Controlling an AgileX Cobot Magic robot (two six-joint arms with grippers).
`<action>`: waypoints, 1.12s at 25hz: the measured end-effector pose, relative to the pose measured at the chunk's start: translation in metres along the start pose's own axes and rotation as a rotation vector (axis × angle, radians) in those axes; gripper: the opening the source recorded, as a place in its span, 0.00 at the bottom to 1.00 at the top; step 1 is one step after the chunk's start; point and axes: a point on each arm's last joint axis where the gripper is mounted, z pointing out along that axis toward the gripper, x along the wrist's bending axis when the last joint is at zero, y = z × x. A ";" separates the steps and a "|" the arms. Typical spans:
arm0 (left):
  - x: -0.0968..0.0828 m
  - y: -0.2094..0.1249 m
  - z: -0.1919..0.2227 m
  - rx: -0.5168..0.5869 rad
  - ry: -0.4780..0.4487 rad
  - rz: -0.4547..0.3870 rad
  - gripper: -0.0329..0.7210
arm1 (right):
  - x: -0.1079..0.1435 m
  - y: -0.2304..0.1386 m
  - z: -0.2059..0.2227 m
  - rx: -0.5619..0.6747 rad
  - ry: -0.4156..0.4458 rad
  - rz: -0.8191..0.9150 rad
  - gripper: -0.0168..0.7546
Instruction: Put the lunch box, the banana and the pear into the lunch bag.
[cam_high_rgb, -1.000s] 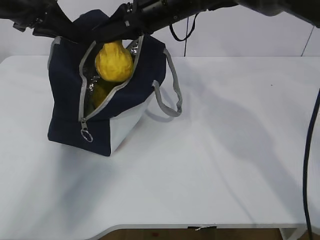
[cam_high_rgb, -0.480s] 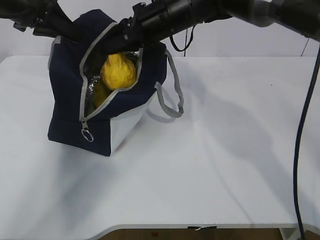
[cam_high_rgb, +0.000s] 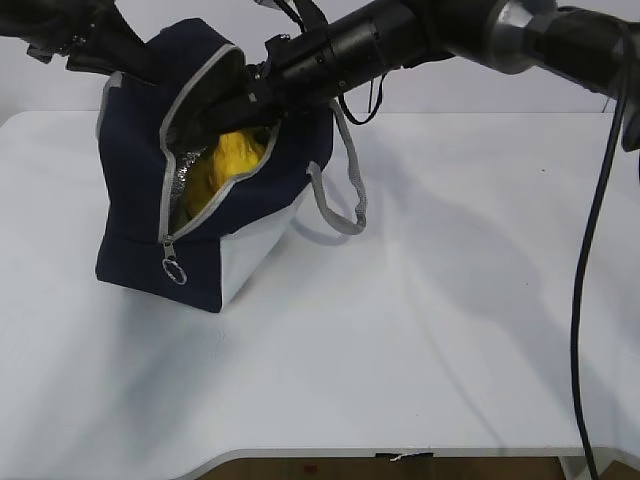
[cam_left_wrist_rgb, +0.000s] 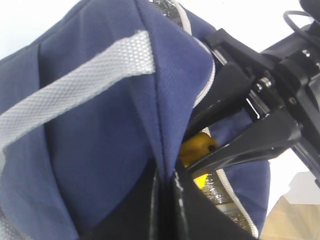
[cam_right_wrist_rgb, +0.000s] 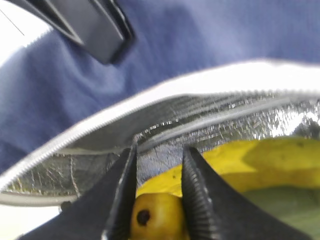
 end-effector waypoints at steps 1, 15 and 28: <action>0.000 0.000 0.000 0.000 0.000 0.000 0.04 | 0.000 0.000 0.000 0.002 -0.001 -0.001 0.34; 0.000 0.000 0.000 -0.001 -0.001 -0.001 0.04 | 0.000 -0.002 0.000 0.020 -0.004 0.045 0.53; 0.000 0.000 0.000 -0.001 -0.002 0.000 0.04 | 0.000 0.012 -0.027 0.013 -0.096 0.235 0.53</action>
